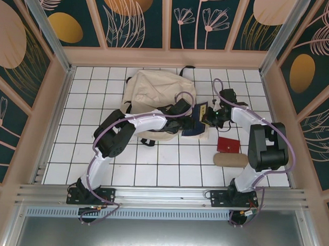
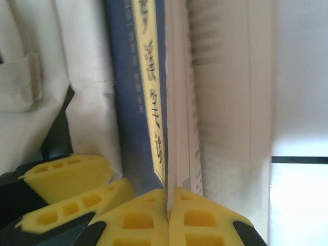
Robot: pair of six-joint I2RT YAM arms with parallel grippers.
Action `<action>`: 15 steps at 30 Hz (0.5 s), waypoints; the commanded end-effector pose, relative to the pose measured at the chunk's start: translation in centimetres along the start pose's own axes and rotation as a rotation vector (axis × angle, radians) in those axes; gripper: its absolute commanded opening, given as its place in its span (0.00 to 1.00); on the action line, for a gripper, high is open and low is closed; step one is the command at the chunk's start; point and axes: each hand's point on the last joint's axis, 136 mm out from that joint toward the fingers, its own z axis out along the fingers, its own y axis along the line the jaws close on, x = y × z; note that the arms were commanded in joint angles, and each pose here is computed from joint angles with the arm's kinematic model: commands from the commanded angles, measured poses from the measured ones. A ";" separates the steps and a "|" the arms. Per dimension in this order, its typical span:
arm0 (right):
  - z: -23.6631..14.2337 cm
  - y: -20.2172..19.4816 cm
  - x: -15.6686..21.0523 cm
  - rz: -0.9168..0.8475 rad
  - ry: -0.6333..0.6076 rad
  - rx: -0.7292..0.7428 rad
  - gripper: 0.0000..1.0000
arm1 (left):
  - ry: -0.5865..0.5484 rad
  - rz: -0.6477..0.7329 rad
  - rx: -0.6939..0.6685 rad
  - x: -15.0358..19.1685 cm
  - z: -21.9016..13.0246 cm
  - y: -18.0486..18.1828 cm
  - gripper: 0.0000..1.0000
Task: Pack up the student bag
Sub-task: Pick up the book from the center of the table.
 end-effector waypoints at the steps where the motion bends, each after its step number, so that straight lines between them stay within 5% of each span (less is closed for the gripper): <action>1: -2.9 -0.9 -2.3 0.005 -0.122 0.112 0.00 | 0.002 0.003 -0.049 -0.9 -1.5 2.0 0.50; 8: -9.1 -0.4 -5.5 0.009 -0.305 0.087 0.00 | -0.074 0.014 0.278 -6.4 -8.0 -4.1 0.64; 15: -13.5 8.2 -6.6 -0.182 -0.346 -0.250 0.00 | -0.157 -0.026 0.395 -10.5 -12.1 -3.9 0.85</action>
